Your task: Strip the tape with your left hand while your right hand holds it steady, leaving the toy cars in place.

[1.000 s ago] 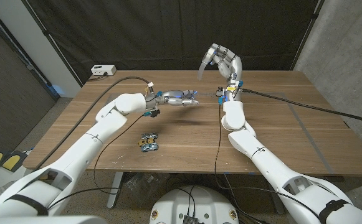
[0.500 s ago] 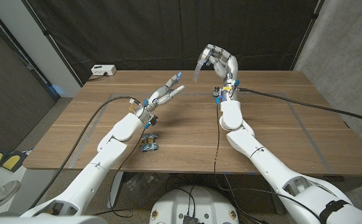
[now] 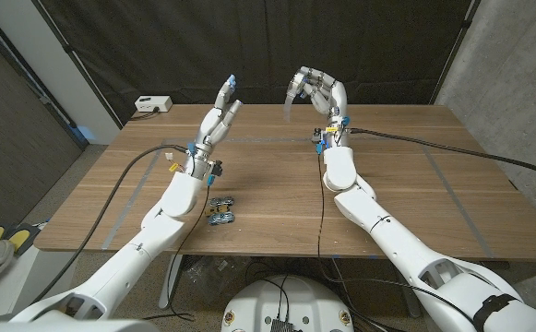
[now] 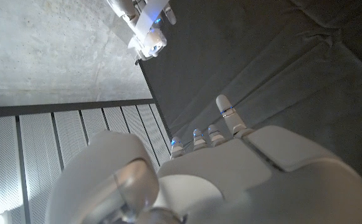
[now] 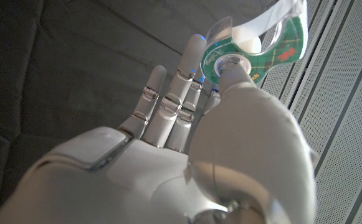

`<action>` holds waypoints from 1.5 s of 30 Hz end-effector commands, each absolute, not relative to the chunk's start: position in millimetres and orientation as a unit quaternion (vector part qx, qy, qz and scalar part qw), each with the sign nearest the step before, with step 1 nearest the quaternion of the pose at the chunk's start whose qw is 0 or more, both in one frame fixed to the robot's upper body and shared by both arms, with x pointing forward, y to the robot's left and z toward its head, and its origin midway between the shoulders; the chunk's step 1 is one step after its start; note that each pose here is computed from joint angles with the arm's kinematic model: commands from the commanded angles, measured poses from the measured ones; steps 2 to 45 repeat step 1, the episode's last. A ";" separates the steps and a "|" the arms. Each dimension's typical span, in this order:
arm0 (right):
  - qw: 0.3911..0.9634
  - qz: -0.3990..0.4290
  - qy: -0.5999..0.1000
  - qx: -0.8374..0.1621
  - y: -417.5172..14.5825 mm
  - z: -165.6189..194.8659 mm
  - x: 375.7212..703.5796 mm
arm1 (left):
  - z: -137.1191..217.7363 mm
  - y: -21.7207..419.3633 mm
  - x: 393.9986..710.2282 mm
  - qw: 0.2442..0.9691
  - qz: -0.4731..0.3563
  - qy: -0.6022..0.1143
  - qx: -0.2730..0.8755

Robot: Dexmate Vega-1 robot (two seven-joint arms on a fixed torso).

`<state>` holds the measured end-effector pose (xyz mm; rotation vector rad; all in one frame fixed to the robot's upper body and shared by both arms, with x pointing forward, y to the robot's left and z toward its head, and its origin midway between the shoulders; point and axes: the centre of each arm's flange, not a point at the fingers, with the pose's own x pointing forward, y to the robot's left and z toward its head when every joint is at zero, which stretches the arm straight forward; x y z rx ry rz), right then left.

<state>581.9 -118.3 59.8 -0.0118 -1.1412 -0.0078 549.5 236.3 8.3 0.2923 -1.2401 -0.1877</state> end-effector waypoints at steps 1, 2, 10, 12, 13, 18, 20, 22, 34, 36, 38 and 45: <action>0.853 0.008 -0.522 0.002 -109.5 57.5 594.5 | 0.0 246.4 554.2 0.814 -0.096 -0.564 0.099; 0.853 0.008 -0.522 0.002 -109.5 57.5 594.5 | 0.0 246.4 554.2 0.814 -0.096 -0.564 0.099; 0.853 0.008 -0.522 0.002 -109.5 57.5 594.5 | 0.0 246.4 554.2 0.814 -0.096 -0.564 0.099; 0.853 0.008 -0.522 0.002 -109.5 57.5 594.5 | 0.0 246.4 554.2 0.814 -0.096 -0.564 0.099; 0.853 0.008 -0.522 0.002 -109.5 57.5 594.5 | 0.0 246.4 554.2 0.814 -0.096 -0.564 0.099; 0.853 0.008 -0.522 0.002 -109.5 57.5 594.5 | 0.0 246.4 554.2 0.814 -0.096 -0.564 0.099; 0.853 0.008 -0.522 0.002 -109.5 57.5 594.5 | 0.0 246.4 554.2 0.814 -0.096 -0.564 0.099; 0.853 0.008 -0.522 0.002 -109.5 57.5 594.5 | 0.0 246.4 554.2 0.814 -0.096 -0.564 0.099; 0.853 0.008 -0.522 0.002 -109.5 57.5 594.5 | 0.0 246.4 554.2 0.814 -0.096 -0.564 0.099; 0.853 0.008 -0.522 0.002 -109.5 57.5 594.5 | 0.0 246.4 554.2 0.814 -0.096 -0.564 0.099; 0.853 0.008 -0.522 0.002 -109.5 57.5 594.5 | 0.0 246.4 554.2 0.814 -0.096 -0.564 0.099; 0.853 0.008 -0.522 0.002 -109.5 57.5 594.5 | 0.0 246.4 554.2 0.814 -0.096 -0.564 0.099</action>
